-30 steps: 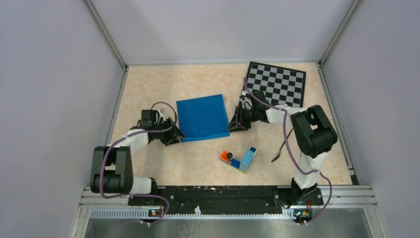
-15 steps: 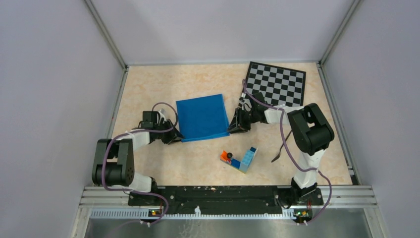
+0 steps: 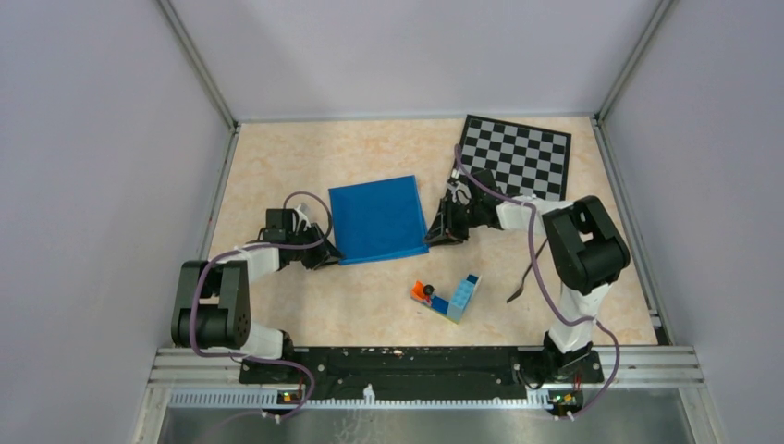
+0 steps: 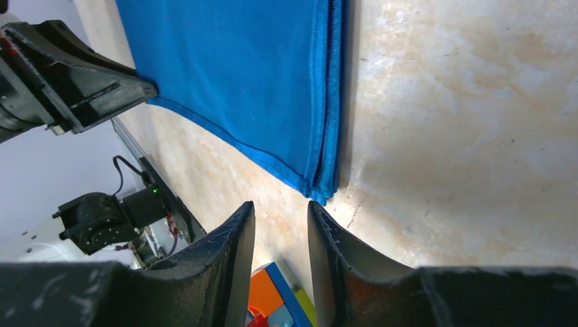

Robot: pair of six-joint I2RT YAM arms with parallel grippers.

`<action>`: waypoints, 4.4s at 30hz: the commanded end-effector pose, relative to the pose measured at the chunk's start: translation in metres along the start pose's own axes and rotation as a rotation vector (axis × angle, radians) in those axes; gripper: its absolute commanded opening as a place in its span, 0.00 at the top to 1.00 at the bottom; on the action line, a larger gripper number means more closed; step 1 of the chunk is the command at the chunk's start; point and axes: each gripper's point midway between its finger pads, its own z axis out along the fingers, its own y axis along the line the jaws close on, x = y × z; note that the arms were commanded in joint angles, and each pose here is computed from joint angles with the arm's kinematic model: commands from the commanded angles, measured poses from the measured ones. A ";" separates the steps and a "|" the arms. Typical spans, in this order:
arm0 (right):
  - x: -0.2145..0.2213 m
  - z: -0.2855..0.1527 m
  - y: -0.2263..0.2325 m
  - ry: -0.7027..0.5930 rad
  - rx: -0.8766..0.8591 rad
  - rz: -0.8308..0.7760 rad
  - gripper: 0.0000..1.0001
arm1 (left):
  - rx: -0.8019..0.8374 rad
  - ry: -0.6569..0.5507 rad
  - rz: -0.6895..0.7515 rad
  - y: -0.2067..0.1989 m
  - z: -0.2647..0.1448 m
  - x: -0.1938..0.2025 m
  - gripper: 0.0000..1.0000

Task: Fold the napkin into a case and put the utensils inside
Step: Smooth out the square-folded napkin at the center of the board, then pick up the top corner of the square-folded napkin from the center of the board, then fold the top corner of the square-folded napkin at the center of the board.

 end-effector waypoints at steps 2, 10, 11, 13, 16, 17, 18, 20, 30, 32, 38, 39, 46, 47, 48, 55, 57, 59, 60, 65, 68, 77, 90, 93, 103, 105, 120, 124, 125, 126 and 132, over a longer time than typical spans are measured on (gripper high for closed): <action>-0.010 -0.011 0.020 -0.042 -0.043 -0.052 0.66 | -0.087 0.027 -0.011 0.024 0.001 0.017 0.71; -0.009 0.002 0.012 -0.028 -0.064 -0.024 0.71 | -0.084 0.028 -0.009 0.023 0.000 0.018 0.72; -0.009 0.003 0.011 -0.026 -0.067 -0.019 0.71 | -0.085 0.029 -0.009 0.023 0.000 0.019 0.72; -0.007 0.005 0.008 -0.021 -0.065 -0.010 0.73 | -0.084 0.029 -0.009 0.023 0.000 0.019 0.72; -0.004 0.007 0.005 -0.013 -0.061 -0.004 0.73 | -0.086 0.028 -0.011 0.023 0.001 0.019 0.72; -0.005 0.007 0.004 -0.017 -0.057 -0.006 0.72 | -0.084 0.028 -0.011 0.023 0.001 0.019 0.72; -0.005 0.007 0.003 -0.017 -0.054 -0.008 0.70 | -0.084 0.029 -0.011 0.023 0.001 0.019 0.73; -0.005 0.007 0.002 -0.018 -0.050 -0.008 0.70 | -0.083 0.031 -0.009 0.023 0.001 0.020 0.73; -0.004 0.009 0.005 -0.020 -0.077 0.000 0.69 | -0.081 0.031 -0.007 0.021 0.002 0.021 0.74; -0.005 0.009 0.009 -0.022 -0.093 0.005 0.69 | -0.080 0.032 -0.007 0.021 0.003 0.022 0.74; -0.012 0.007 0.020 -0.043 -0.131 0.009 0.72 | -0.080 0.034 -0.005 0.020 0.003 0.023 0.74; -0.012 0.008 0.019 -0.042 -0.128 0.011 0.73 | -0.082 0.034 -0.005 0.020 0.003 0.023 0.74; -0.013 0.010 0.010 -0.048 -0.085 0.013 0.83 | -0.081 0.035 -0.002 0.020 0.002 0.024 0.75; -0.013 0.010 0.008 -0.048 -0.073 0.011 0.85 | -0.079 0.033 -0.001 0.019 0.001 0.024 0.74; -0.014 0.010 0.007 -0.049 -0.066 0.004 0.87 | -0.077 0.031 0.001 0.018 0.001 0.023 0.74; -0.013 0.013 0.002 -0.046 -0.052 0.014 0.79 | -0.078 0.022 0.010 0.016 -0.002 0.021 0.74; -0.013 0.014 0.001 -0.044 -0.048 0.018 0.78 | -0.074 0.023 0.010 0.015 -0.002 0.022 0.74; -0.012 0.016 -0.001 -0.038 -0.049 0.024 0.78 | -0.075 0.023 0.010 0.015 -0.002 0.022 0.74; -0.012 0.017 -0.001 -0.037 -0.049 0.026 0.76 | -0.075 0.022 0.011 0.015 -0.002 0.021 0.74; -0.012 0.017 -0.001 -0.038 -0.049 0.021 0.80 | -0.070 0.021 0.012 0.013 -0.002 0.021 0.73; -0.013 0.016 0.001 -0.040 -0.051 0.016 0.93 | -0.065 0.021 0.013 0.011 -0.004 0.020 0.70; -0.018 0.011 0.010 -0.051 -0.065 -0.012 1.00 | -0.054 -0.047 0.018 -0.005 -0.025 0.005 0.47; -0.019 0.011 0.021 -0.048 -0.077 -0.057 1.00 | -0.071 -0.005 -0.033 0.016 0.000 0.013 0.71; -0.025 0.009 0.039 -0.071 -0.110 -0.113 1.00 | -0.093 0.009 -0.040 0.024 0.002 0.020 0.76; -0.070 0.062 0.129 -0.136 -0.316 -0.230 1.00 | -0.145 0.044 -0.024 0.035 0.003 0.024 0.87; -0.077 0.079 0.148 -0.136 -0.379 -0.216 1.00 | -0.155 0.051 -0.024 0.037 0.002 0.025 0.87; -0.112 0.168 0.166 -0.186 -0.466 -0.231 1.00 | -0.174 0.072 -0.034 0.046 0.004 0.036 0.88; -0.118 0.181 0.164 -0.190 -0.487 -0.224 1.00 | -0.173 0.072 -0.033 0.046 0.003 0.036 0.89; -0.121 0.182 0.167 -0.194 -0.497 -0.226 1.00 | -0.174 0.070 -0.032 0.046 0.003 0.036 0.89; -0.123 0.185 0.168 -0.191 -0.502 -0.225 1.00 | -0.175 0.067 -0.031 0.046 0.003 0.036 0.89; -0.131 0.200 0.169 -0.183 -0.506 -0.230 1.00 | -0.179 0.067 -0.030 0.047 0.002 0.037 0.89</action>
